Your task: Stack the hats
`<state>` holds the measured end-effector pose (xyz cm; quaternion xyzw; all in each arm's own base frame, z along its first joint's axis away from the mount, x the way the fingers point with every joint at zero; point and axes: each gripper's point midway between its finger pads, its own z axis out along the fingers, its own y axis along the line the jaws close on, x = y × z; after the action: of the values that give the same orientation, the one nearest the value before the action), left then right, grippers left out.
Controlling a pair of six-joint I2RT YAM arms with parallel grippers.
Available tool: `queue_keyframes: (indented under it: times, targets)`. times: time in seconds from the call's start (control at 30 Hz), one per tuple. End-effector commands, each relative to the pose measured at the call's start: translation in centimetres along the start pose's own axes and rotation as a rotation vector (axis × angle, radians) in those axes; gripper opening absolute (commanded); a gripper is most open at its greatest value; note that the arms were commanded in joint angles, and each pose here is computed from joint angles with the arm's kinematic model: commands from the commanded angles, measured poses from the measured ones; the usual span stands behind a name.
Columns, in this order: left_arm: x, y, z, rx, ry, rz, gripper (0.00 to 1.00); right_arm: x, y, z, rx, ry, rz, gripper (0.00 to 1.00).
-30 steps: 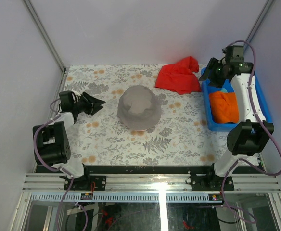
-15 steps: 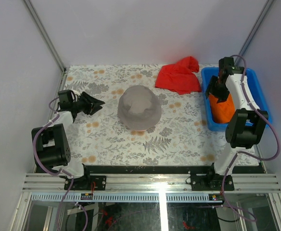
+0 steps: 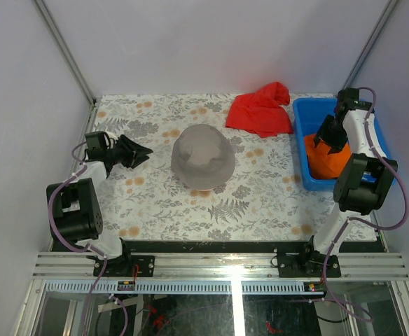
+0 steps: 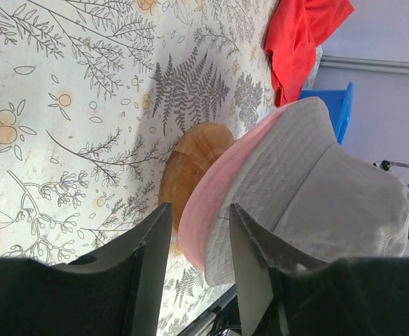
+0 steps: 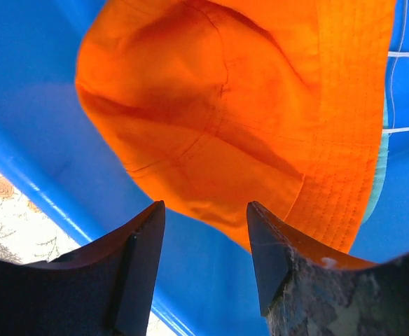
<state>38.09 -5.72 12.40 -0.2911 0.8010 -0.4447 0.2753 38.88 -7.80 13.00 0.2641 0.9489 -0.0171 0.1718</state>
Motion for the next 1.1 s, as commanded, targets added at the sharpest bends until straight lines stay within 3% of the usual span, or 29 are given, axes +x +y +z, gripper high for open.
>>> queue_keyframes:
  times: [0.0,0.27,0.7,0.73,0.83,0.87,0.93,1.07]
  targets:
    - [0.1,0.4,0.0,-0.003,0.016,0.002,0.37,0.6,0.6,0.4,-0.048,0.023,0.012,0.57]
    - [0.2,0.8,0.2,-0.008,0.019,-0.007,0.36,3.2,1.1,2.2,-0.090,0.096,0.022,0.53]
    - [0.2,0.9,0.2,-0.012,0.024,-0.014,0.35,1.9,1.6,4.4,-0.078,0.117,0.015,0.54]
    - [0.1,0.9,0.2,-0.012,0.022,-0.015,0.34,1.7,1.6,4.8,-0.072,0.124,0.014,0.50]
    - [0.1,0.8,0.2,-0.011,0.022,-0.016,0.33,0.5,1.8,4.3,-0.066,0.107,0.008,0.16]
    - [0.0,0.6,0.1,-0.010,0.020,-0.012,0.32,-0.1,1.9,3.5,-0.068,0.086,0.007,0.09]
    - [0.0,0.5,0.0,-0.011,0.016,-0.008,0.31,-1.1,1.9,1.6,-0.072,0.042,0.006,0.01]
    - [-0.3,-0.4,-0.3,0.006,0.010,0.002,0.31,-3.1,2.5,-3.2,-0.120,-0.065,0.024,0.00]
